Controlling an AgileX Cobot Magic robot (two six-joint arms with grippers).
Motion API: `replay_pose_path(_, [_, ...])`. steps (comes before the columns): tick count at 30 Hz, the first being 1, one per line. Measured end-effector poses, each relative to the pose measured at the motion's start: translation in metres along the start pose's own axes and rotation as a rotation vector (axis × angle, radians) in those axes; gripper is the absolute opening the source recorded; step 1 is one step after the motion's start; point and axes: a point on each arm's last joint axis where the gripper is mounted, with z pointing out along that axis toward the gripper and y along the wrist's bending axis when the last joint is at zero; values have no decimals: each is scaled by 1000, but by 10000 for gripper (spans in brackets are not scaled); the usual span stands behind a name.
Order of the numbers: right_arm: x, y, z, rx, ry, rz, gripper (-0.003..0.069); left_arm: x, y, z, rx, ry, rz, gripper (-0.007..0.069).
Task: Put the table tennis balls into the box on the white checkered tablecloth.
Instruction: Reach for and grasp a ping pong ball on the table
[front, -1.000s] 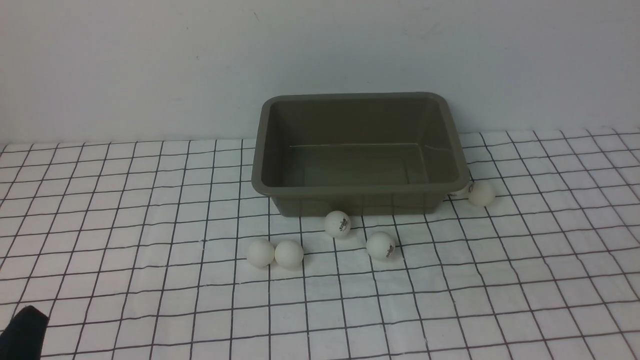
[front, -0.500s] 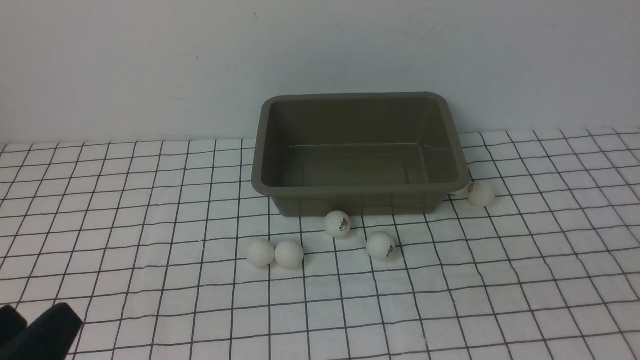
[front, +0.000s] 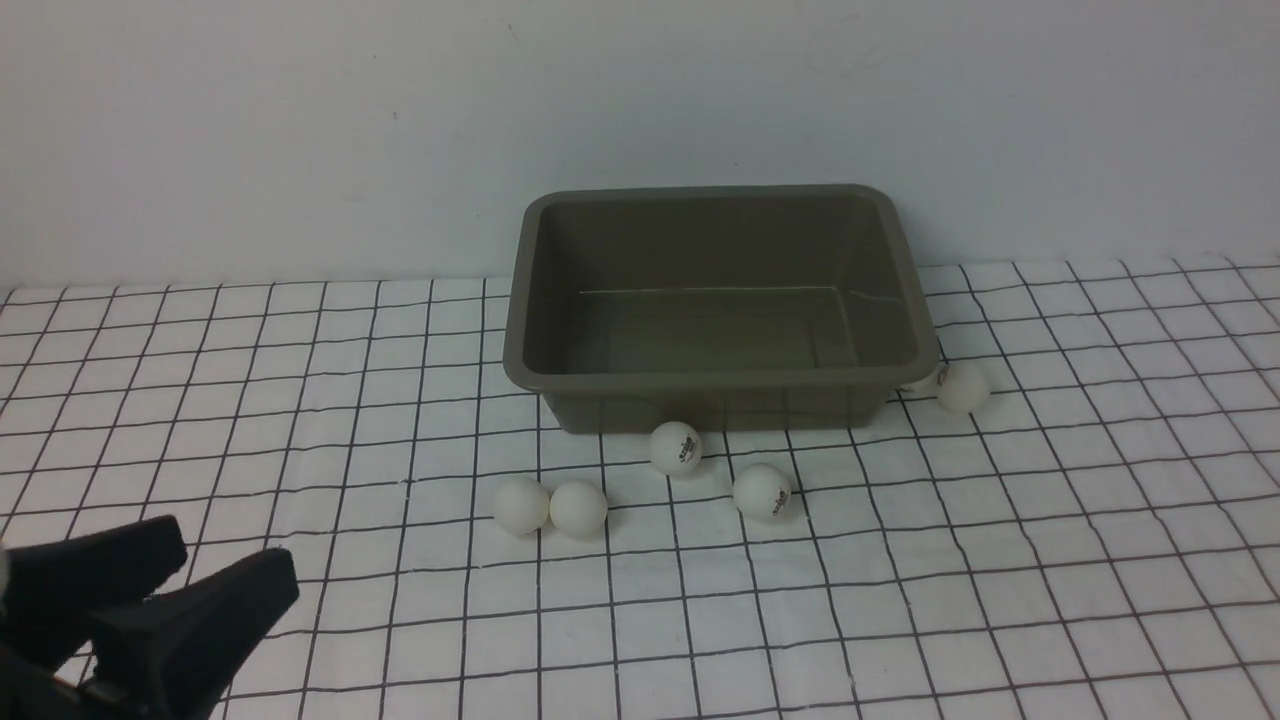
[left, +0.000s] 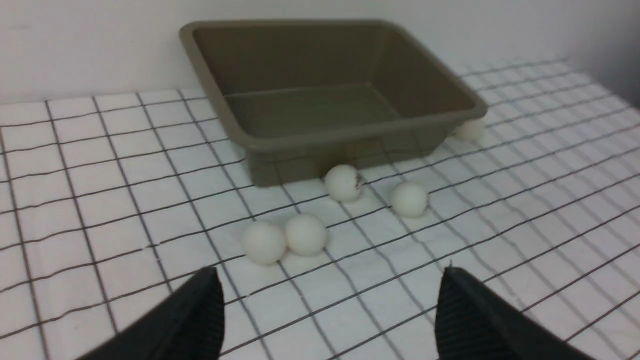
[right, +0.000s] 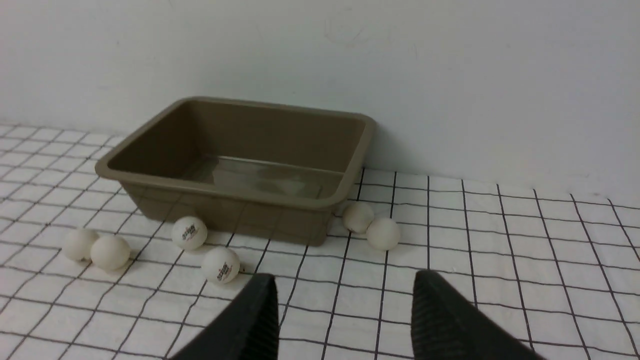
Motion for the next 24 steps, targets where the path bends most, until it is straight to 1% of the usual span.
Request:
replay_pose_path(5, [-3,1,21,-72,80,-38,336,-15,20,26,-49,153,95,510])
replay_pose_path(11, [-1,-2,50,-134,204,-21,336,-22,34,48,-63,251,108,510])
replay_pose_path(17, [-6,-10,87,-161,350,-7,336,-21,38,59,-38,293,62,510])
replay_pose_path(19, [-12,-14,97,-161,366,-15,336,-20,37,60,-18,304,54,510])
replay_pose_path(24, [-39,-30,140,-137,382,-76,346,-19,34,60,13,309,98,510])
